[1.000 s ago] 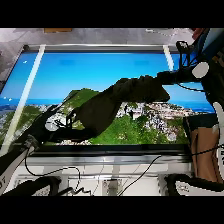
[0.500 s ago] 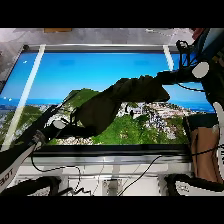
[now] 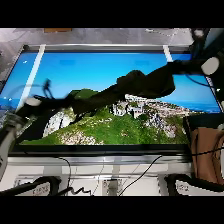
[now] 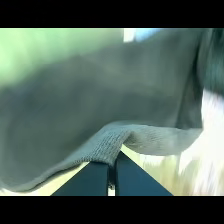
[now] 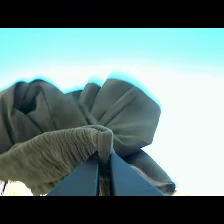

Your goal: Fold the clothes and pants, and hang the long-sleeved shirts on hangers.

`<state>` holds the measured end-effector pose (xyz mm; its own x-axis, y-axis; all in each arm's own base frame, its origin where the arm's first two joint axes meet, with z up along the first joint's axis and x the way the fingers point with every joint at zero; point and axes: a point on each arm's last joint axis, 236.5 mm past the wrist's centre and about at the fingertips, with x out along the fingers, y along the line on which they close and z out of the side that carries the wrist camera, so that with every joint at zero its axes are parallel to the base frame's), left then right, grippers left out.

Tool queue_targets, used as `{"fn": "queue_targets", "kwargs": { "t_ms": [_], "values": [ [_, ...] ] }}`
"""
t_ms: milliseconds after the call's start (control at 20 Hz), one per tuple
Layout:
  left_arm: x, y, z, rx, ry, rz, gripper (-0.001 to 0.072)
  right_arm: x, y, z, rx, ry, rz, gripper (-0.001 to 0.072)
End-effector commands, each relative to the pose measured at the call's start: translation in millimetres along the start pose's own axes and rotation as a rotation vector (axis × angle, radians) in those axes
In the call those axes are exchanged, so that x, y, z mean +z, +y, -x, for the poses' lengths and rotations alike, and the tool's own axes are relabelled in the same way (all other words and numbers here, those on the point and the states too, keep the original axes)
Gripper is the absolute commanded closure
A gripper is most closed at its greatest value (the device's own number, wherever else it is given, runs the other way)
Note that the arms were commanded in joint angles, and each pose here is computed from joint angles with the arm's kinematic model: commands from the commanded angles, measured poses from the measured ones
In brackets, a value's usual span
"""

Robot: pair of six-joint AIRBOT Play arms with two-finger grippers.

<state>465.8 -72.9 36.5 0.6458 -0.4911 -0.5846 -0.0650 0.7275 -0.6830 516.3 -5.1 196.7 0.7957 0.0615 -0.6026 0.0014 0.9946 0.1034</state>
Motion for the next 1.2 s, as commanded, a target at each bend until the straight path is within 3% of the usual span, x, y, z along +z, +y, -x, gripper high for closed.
{"fn": "queue_targets", "kwargs": {
  "t_ms": [0,150,550,800,1000,1150],
  "values": [
    [124,13,90,0.015,-0.262,0.009,0.0689,50,-52,32,-0.095,-0.144,-0.073,0.0671],
    [173,27,154,0.118,-0.367,-0.082,0.0689,52,-100,47,-0.162,-0.162,-0.255,0.0671],
    [162,126,208,0.482,-0.285,-0.108,0.0688,-65,-163,37,-0.278,0.252,-0.431,0.0671],
    [180,124,218,0.484,-0.369,-0.11,0.069,-79,-134,14,-0.173,0.28,-0.443,0.0671],
    [227,85,234,0.43,-0.563,-0.11,0.0692,-32,-117,9,-0.107,0.099,-0.44,0.0671],
    [248,65,258,0.452,-0.619,-0.179,0.0693,3,-133,30,-0.141,-0.053,-0.43,0.0671]
  ]
}}
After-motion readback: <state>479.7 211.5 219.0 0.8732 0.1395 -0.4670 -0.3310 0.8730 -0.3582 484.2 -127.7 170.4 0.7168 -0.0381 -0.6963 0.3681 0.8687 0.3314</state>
